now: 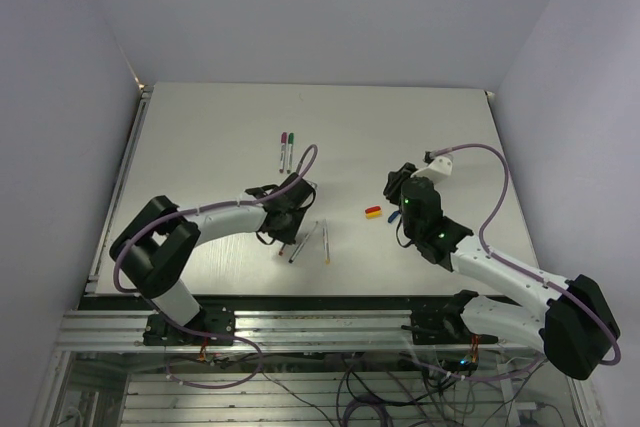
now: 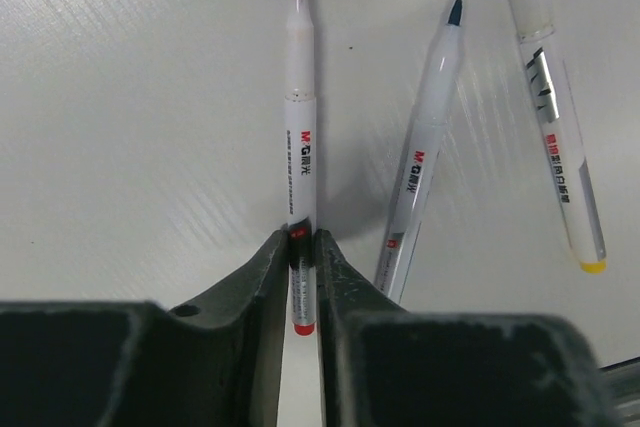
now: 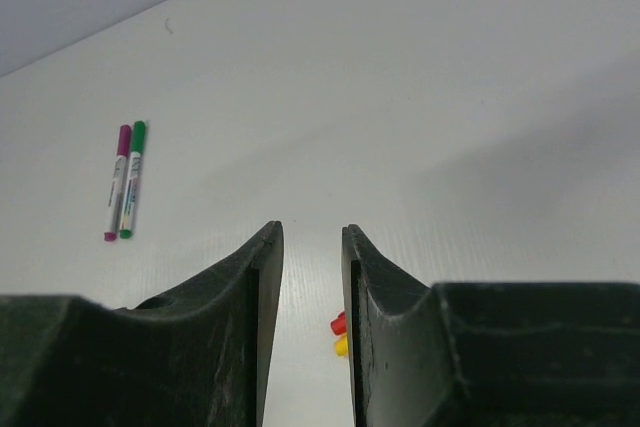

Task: Insert the pens into the pen caps

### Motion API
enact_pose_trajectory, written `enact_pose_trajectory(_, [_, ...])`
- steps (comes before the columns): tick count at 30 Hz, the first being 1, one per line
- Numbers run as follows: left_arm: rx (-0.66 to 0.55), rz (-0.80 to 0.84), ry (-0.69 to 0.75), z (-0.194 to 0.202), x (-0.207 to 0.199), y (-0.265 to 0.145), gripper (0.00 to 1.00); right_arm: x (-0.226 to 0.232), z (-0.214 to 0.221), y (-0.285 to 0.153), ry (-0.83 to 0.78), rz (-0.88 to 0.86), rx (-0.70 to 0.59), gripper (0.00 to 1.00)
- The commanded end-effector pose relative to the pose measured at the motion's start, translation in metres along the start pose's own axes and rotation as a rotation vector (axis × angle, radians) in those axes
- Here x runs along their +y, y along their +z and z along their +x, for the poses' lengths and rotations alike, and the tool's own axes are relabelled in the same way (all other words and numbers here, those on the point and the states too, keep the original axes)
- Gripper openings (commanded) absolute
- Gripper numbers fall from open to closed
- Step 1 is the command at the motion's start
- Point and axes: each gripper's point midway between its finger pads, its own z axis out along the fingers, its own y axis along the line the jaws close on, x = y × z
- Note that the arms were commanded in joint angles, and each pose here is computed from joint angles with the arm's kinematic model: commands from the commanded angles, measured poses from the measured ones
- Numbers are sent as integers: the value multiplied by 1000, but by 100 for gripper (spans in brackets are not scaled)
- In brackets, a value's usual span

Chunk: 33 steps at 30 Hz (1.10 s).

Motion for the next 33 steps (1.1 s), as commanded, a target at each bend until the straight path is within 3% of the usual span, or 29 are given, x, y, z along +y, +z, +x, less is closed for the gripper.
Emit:
enact_pose_trajectory(1, [85, -3, 7, 21, -3, 12, 21, -7, 2, 3, 3, 53, 8, 30])
enact_pose_trajectory(3, [84, -15, 3, 20, -2, 14, 8, -11, 6, 5, -3, 82, 22, 30])
enact_pose_trajectory(4, [79, -21, 2, 19, -1, 15, 7, -13, 7, 5, -4, 94, 29, 30])
enact_pose_trajectory(17, [-248, -3, -26, -67, -11, -11, 7, -29, 68, 21, -39, 304, 338, 33])
enact_pose_trajectory(23, [-287, -24, -12, -80, -9, -13, 7, -25, 97, 27, -68, 313, 452, 36])
enact_pose_trajectory(33, [-310, -78, -40, -79, 8, -19, 7, -10, 119, 37, -37, 250, 532, 36])
